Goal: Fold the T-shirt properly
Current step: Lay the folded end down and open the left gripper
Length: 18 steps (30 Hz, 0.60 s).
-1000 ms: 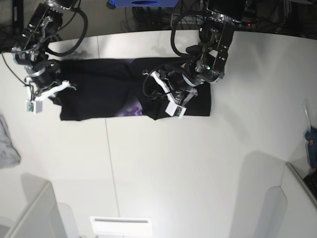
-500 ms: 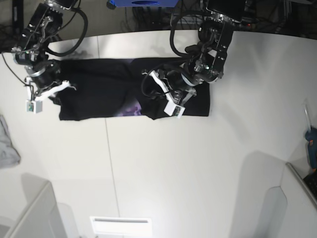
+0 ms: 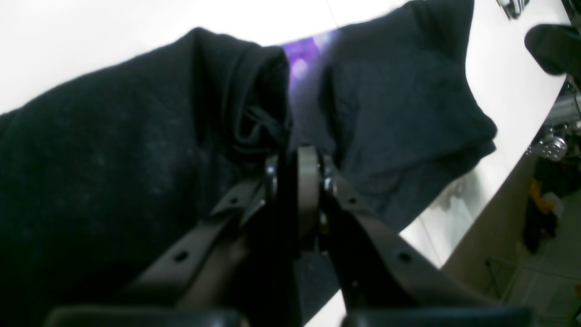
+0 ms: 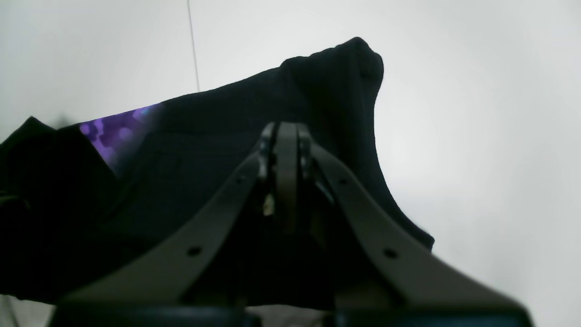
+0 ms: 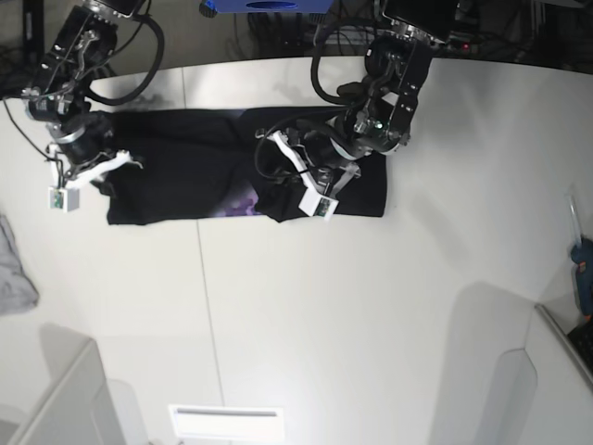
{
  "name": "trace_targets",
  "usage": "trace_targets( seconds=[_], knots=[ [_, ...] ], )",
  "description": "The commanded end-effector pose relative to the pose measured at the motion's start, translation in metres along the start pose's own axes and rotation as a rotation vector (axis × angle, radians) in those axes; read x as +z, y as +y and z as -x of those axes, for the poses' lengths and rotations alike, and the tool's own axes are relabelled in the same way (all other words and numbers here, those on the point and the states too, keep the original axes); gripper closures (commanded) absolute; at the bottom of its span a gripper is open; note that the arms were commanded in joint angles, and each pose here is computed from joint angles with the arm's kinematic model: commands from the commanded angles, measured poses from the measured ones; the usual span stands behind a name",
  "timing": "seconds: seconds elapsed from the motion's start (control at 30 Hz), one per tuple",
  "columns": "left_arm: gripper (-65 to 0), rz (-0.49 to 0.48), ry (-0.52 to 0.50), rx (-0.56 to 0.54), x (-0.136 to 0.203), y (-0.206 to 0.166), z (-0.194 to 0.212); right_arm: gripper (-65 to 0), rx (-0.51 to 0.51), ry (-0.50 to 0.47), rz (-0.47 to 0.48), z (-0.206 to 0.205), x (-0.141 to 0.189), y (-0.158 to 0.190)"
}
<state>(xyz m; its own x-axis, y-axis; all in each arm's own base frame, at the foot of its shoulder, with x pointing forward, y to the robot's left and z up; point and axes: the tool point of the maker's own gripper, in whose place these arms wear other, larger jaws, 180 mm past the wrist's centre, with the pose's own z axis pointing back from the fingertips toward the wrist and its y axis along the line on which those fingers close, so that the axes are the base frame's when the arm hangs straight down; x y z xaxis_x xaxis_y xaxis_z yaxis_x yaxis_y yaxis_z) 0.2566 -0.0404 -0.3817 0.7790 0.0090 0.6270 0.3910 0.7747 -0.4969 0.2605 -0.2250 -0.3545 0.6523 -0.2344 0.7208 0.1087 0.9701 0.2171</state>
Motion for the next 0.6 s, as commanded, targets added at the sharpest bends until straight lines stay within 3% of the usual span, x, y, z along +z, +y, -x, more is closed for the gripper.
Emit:
trace_targets(
  seconds=[0.0, 0.1, 0.57],
  knots=[
    [0.0, 0.052, -0.039, 0.007, 0.0041, -0.0132, -0.0161, 0.0, 0.010, -0.048, 0.001, -0.0141, 0.0032, -0.0012],
    [0.0, 0.103, -0.017, 0.043, 0.0095, -0.0202, -0.0190, 0.0, 0.010, -0.048, 0.001, -0.0141, 0.0032, -0.0012],
    [0.0, 0.093, -0.012, 0.043, 0.0108, -0.0174, -0.0187, 0.0, 0.007, -0.047, -0.002, -0.0131, 0.0031, -0.0004]
  ],
)
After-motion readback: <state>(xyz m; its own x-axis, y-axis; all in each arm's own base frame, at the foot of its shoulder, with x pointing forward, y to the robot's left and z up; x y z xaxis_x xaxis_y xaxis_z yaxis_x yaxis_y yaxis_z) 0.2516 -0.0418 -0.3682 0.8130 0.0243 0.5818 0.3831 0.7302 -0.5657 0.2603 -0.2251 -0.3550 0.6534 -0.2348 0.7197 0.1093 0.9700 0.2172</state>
